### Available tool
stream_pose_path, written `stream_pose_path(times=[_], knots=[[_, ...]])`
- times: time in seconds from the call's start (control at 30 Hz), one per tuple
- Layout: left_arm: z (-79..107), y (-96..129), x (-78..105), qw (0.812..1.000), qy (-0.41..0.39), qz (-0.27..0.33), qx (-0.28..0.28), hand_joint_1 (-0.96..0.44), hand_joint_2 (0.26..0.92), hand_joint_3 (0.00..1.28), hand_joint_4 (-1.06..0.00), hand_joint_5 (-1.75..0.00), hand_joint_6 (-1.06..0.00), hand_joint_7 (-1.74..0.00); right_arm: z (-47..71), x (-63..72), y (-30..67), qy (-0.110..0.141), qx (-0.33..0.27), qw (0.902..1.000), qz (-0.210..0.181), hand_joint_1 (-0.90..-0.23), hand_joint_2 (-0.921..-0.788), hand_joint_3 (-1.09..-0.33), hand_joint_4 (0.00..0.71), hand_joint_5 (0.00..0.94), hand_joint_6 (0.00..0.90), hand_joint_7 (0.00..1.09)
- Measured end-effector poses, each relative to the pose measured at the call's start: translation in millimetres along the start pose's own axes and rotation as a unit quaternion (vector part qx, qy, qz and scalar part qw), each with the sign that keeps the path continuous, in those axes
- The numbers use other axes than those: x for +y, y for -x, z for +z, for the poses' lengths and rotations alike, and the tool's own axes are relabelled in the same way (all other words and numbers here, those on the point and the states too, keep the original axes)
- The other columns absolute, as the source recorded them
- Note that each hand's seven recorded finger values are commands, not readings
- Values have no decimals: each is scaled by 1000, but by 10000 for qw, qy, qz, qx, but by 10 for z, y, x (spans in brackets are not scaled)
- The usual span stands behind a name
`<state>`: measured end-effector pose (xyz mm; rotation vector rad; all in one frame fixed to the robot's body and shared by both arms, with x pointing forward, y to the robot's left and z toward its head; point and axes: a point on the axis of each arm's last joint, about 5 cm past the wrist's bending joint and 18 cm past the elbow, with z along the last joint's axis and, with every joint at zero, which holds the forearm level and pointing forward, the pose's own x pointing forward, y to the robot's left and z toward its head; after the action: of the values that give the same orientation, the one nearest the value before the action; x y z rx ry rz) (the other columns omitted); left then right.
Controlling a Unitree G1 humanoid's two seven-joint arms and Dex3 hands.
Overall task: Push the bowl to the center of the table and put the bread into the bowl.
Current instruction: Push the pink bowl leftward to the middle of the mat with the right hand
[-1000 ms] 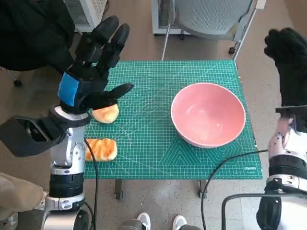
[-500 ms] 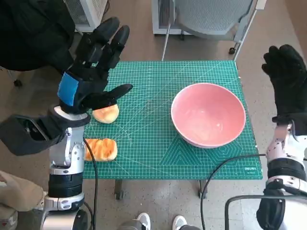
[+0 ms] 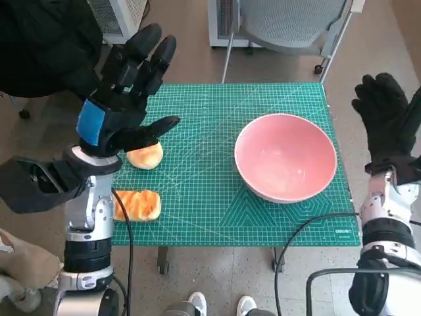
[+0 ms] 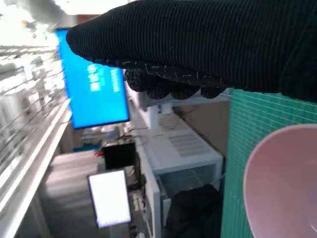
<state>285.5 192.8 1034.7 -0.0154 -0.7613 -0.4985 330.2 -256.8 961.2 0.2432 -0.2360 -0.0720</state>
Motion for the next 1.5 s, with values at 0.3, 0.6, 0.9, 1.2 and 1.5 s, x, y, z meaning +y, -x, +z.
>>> stream_pose_path(times=[0.3, 0.6, 0.9, 1.2, 1.5], knots=[[54, 6, 18, 9999, -98, -46, -17, -233, 921, 302, -78, 0, 1, -425, -84, 65, 8, -84, 328, 9993, -158, -723, -921, -903, 411, 17, 686, 159], [103, 42, 19, 9998, -171, -41, -2, -230, 920, 316, -72, 0, 1, -420, -164, 123, 25, -217, 573, 9977, -274, -734, -921, -904, 430, 17, 800, 201], [163, 65, 14, 9997, -232, 11, 12, -222, 836, 492, -60, -5, 1, -410, -254, 187, 53, -359, 765, 9959, -317, -725, -921, -901, 483, 32, 840, 209], [215, 96, 2, 9995, -297, 59, 34, -215, 794, 580, -56, -4, 1, -405, -313, 227, 76, -452, 873, 9947, -300, -740, -921, -895, 473, 16, 849, 204], [254, 113, -10, 9993, -352, 126, 55, -206, 757, 661, -46, 0, 1, -400, -353, 278, 85, -520, 920, 9941, -245, -742, -921, -870, 520, 25, 857, 197]])
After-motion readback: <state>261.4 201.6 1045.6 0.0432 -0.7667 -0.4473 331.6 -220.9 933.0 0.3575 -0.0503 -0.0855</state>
